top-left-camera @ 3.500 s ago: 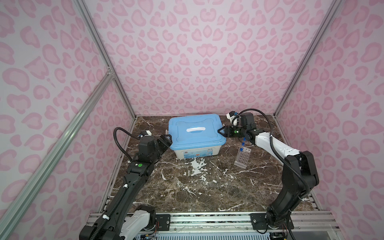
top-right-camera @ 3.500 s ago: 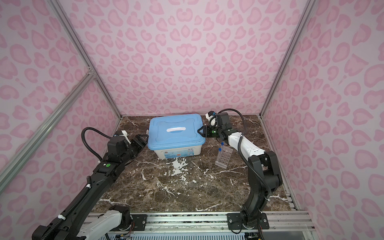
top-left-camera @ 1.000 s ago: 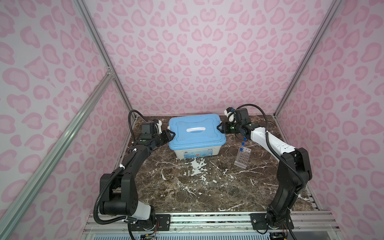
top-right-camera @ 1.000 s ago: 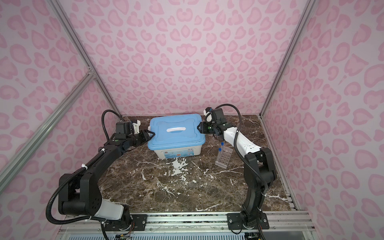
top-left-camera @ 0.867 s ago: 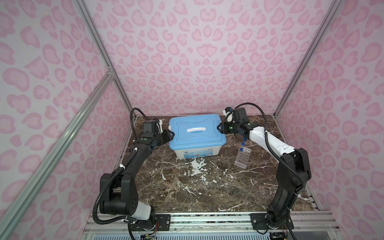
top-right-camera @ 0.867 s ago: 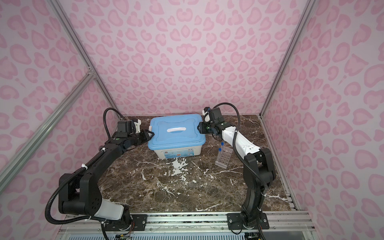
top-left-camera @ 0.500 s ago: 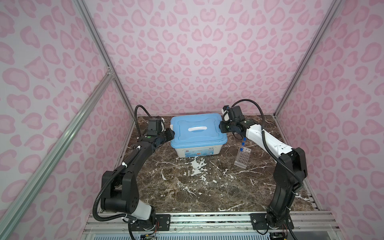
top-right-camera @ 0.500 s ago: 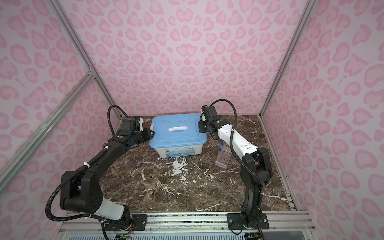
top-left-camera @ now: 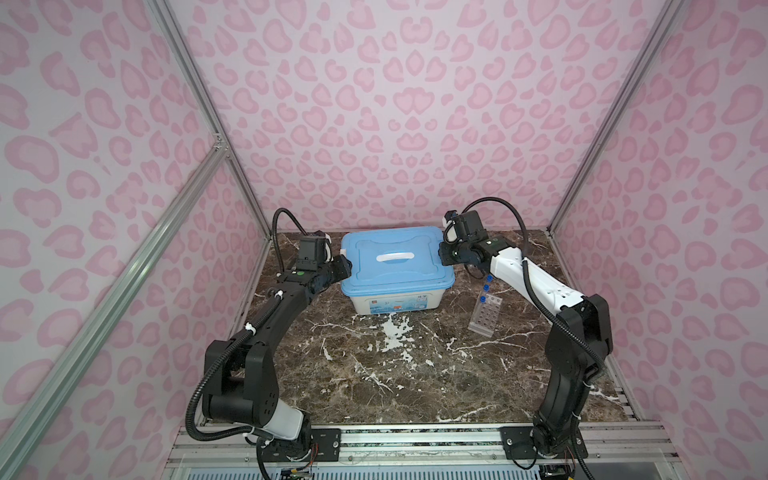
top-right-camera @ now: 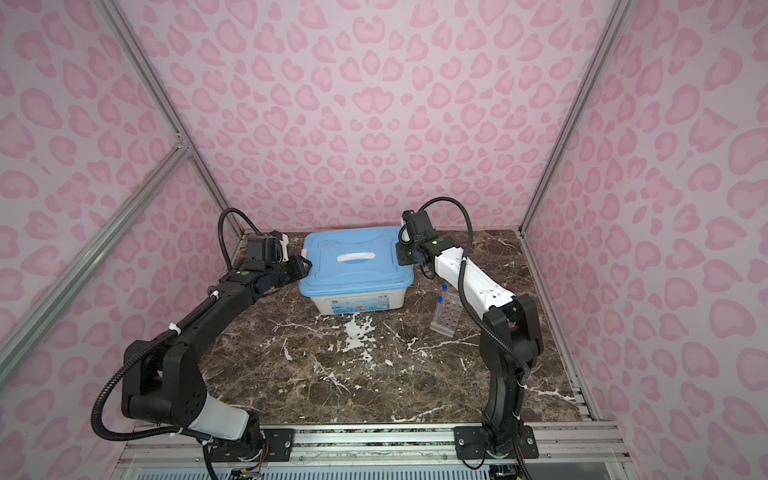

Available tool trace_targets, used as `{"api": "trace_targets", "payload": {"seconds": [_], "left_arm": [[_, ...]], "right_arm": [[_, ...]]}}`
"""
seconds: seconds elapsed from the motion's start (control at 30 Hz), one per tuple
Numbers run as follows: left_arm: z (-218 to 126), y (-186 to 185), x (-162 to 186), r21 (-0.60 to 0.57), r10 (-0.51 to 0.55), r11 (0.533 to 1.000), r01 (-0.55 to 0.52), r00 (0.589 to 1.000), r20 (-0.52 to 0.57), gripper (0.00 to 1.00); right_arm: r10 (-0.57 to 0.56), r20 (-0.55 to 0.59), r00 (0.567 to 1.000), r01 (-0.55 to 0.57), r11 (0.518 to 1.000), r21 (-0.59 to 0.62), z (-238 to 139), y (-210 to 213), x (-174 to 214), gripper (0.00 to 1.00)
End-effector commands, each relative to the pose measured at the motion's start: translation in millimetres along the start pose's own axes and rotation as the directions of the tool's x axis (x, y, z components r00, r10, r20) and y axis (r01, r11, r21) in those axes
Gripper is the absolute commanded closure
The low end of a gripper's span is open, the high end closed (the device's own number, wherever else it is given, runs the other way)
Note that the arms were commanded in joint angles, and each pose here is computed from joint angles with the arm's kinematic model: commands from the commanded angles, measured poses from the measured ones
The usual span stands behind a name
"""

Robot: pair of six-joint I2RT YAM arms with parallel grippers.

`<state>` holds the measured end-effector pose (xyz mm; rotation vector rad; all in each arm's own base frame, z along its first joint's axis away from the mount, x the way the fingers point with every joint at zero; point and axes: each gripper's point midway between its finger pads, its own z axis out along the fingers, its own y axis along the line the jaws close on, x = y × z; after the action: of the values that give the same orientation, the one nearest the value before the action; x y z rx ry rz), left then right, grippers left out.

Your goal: Organize the chemistry lab equipment

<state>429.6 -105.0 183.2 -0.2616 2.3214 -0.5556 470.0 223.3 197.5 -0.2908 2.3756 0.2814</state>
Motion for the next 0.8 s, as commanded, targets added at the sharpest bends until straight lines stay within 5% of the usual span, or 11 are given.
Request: {"api": "trace_targets", "payload": {"seconds": [0.0,0.17,0.4,0.63,0.77], "left_arm": [[-3,-7,14,0.032,0.019,0.999,-0.017,0.998,-0.053,0.48],[-16,-5,5,0.022,0.013,1.000,-0.013,1.000,0.001,0.34],[-45,7,-10,-0.040,0.009,0.999,-0.004,0.991,0.136,0.15],[-91,55,-13,-0.241,0.005,0.967,0.078,0.945,0.326,0.00],[-115,91,-7,-0.379,0.013,0.912,0.157,0.912,0.409,0.02]], "right_arm": [[-0.005,-0.027,1.000,0.001,0.991,-0.132,-1,23,8,0.45],[0.015,0.045,0.999,-0.006,0.982,-0.190,-20,20,-5,0.28],[0.089,0.195,0.977,-0.057,0.985,-0.165,-56,-19,-16,0.19],[0.172,0.326,0.929,-0.189,0.982,0.020,-90,-106,-2,0.16],[0.160,0.395,0.905,-0.245,0.953,0.176,-107,-153,18,0.13]]}}
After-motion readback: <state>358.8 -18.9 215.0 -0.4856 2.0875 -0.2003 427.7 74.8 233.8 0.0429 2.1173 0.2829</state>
